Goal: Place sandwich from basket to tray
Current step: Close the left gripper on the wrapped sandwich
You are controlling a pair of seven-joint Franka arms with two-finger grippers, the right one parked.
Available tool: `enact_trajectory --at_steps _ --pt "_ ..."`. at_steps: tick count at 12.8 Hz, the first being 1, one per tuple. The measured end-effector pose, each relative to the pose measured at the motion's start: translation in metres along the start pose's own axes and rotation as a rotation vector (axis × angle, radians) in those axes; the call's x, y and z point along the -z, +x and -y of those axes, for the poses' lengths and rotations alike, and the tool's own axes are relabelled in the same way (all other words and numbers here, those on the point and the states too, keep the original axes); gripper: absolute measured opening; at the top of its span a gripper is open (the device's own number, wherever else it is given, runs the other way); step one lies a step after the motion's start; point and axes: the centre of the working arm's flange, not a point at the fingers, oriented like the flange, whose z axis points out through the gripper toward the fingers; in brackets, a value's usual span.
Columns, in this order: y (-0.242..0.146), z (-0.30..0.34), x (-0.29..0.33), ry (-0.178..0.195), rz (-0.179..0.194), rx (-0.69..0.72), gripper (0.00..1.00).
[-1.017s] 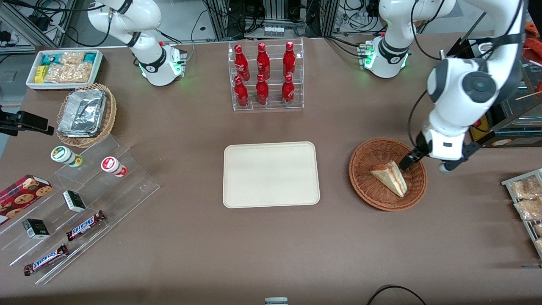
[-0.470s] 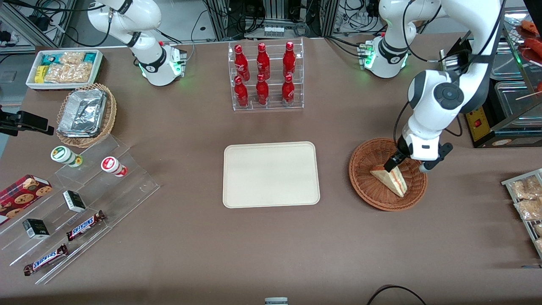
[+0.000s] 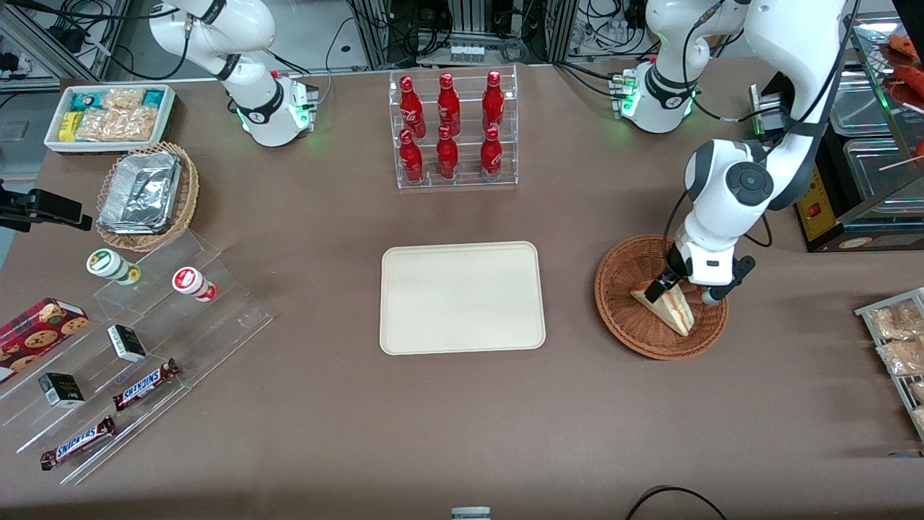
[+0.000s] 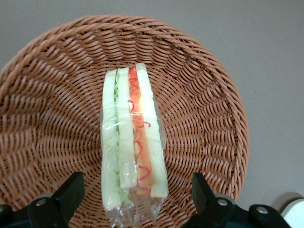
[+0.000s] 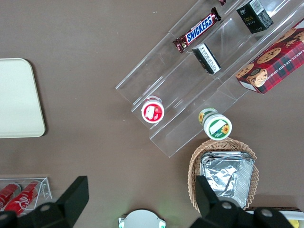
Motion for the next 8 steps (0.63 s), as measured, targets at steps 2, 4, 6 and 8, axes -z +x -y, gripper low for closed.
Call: enact_trajectory --at_steps 2,4,6,8 --pt "0.0004 0.0014 -0.0072 -0.001 0.004 0.003 0.93" --pt "0.0017 0.0029 -0.0093 0.003 0.003 0.001 0.72" --pt "0.0026 0.0029 -0.0087 0.012 -0.012 -0.029 0.49" --pt "0.0061 0.0005 0.0004 0.038 -0.019 -0.056 0.34"
